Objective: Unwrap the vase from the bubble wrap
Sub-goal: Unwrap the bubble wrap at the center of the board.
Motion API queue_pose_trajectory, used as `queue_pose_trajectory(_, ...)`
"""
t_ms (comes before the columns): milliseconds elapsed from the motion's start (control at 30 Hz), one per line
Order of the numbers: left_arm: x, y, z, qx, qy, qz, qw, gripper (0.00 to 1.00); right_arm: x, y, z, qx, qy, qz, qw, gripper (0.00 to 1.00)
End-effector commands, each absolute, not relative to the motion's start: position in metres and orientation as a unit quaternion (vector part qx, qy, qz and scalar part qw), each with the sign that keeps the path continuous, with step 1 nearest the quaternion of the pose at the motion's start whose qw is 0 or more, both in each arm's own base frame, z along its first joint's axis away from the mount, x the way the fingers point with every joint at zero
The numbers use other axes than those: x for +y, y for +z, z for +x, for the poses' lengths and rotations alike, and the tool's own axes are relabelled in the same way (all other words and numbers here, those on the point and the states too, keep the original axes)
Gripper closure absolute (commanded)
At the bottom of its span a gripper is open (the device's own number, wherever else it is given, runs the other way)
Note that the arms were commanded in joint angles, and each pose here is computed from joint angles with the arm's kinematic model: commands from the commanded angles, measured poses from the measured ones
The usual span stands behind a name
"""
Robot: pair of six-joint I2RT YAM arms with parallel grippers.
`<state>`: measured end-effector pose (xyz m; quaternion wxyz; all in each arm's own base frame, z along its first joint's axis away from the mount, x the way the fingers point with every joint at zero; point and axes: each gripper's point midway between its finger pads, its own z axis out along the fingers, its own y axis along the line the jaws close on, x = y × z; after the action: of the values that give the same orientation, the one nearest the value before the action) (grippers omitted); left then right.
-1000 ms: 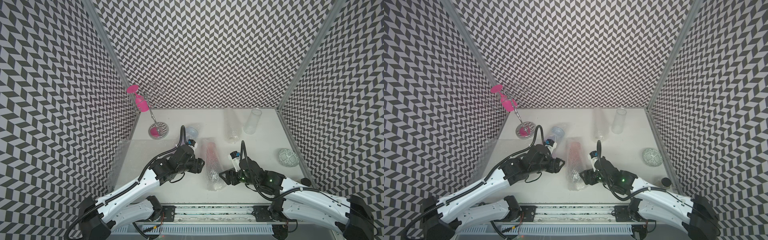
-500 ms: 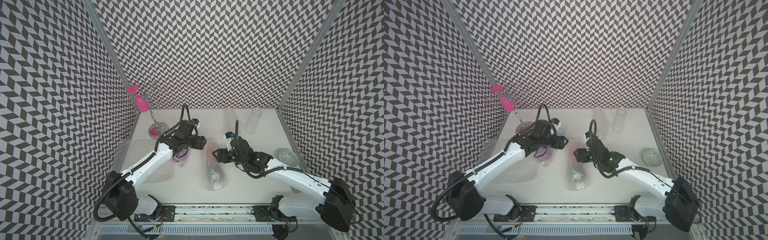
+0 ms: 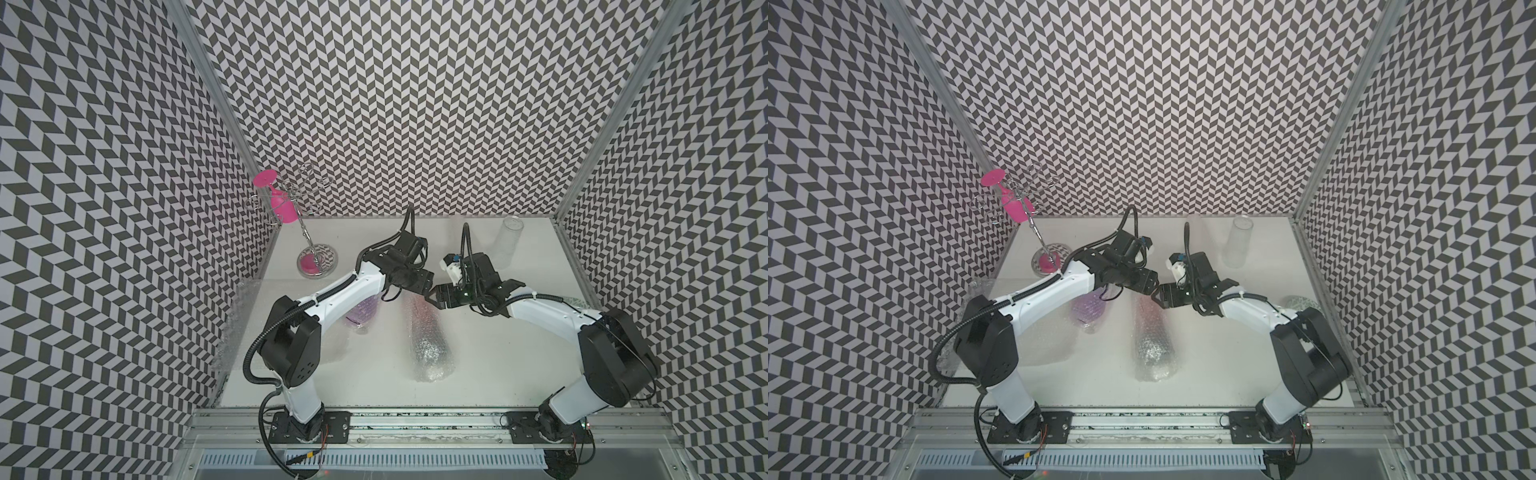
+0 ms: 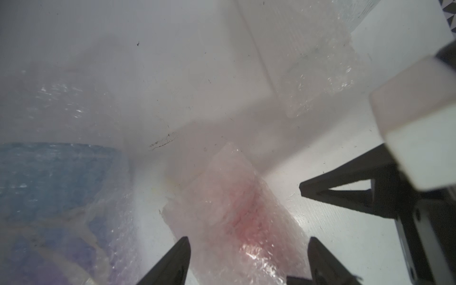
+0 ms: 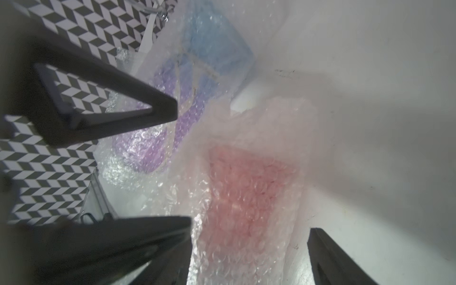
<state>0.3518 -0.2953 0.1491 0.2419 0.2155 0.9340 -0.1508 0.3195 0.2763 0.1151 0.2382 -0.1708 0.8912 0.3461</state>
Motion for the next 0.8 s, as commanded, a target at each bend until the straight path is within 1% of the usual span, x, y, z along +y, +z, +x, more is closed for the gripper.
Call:
queue_pose_trajectory(0, -0.285, 0.145, 0.354, 0.944, -0.108, 0.21, 0.229, 0.26, 0.29, 0.124, 0.316, 0.862, 0.382, -0.219, 0.249, 0.24)
queue_pose_trajectory(133, -0.277, 0.139, 0.354, 0.95, -0.083, 0.199, 0.227, 0.31, 0.293, 0.109, 0.308, 0.861, 0.393, -0.23, 0.227, 0.24)
queue_pose_trajectory(200, -0.275, 0.136, 0.353, 0.951, -0.078, 0.195, 0.225, 0.31, 0.293, 0.1, 0.305, 0.863, 0.395, -0.23, 0.214, 0.26)
queue_pose_trajectory(300, -0.272, 0.13, 0.353, 0.953, -0.069, 0.195, 0.221, 0.34, 0.293, 0.096, 0.303, 0.863, 0.395, -0.23, 0.213, 0.27)
queue_pose_trajectory(500, -0.27, 0.117, 0.358, 0.954, -0.048, 0.203, 0.217, 0.44, 0.289, 0.085, 0.302, 0.868, 0.387, -0.228, 0.212, 0.31)
queue_pose_trajectory(533, -0.269, 0.116, 0.36, 0.954, -0.043, 0.203, 0.216, 0.46, 0.289, 0.083, 0.302, 0.869, 0.386, -0.227, 0.211, 0.33)
queue_pose_trajectory(633, -0.269, 0.115, 0.365, 0.953, -0.035, 0.204, 0.221, 0.52, 0.29, 0.083, 0.302, 0.868, 0.387, -0.228, 0.212, 0.43)
queue_pose_trajectory(733, -0.268, 0.115, 0.37, 0.952, -0.027, 0.202, 0.229, 0.62, 0.291, 0.084, 0.301, 0.868, 0.385, -0.231, 0.214, 0.52)
queue_pose_trajectory(767, -0.267, 0.115, 0.371, 0.952, -0.023, 0.201, 0.231, 0.65, 0.291, 0.084, 0.301, 0.868, 0.384, -0.232, 0.214, 0.53)
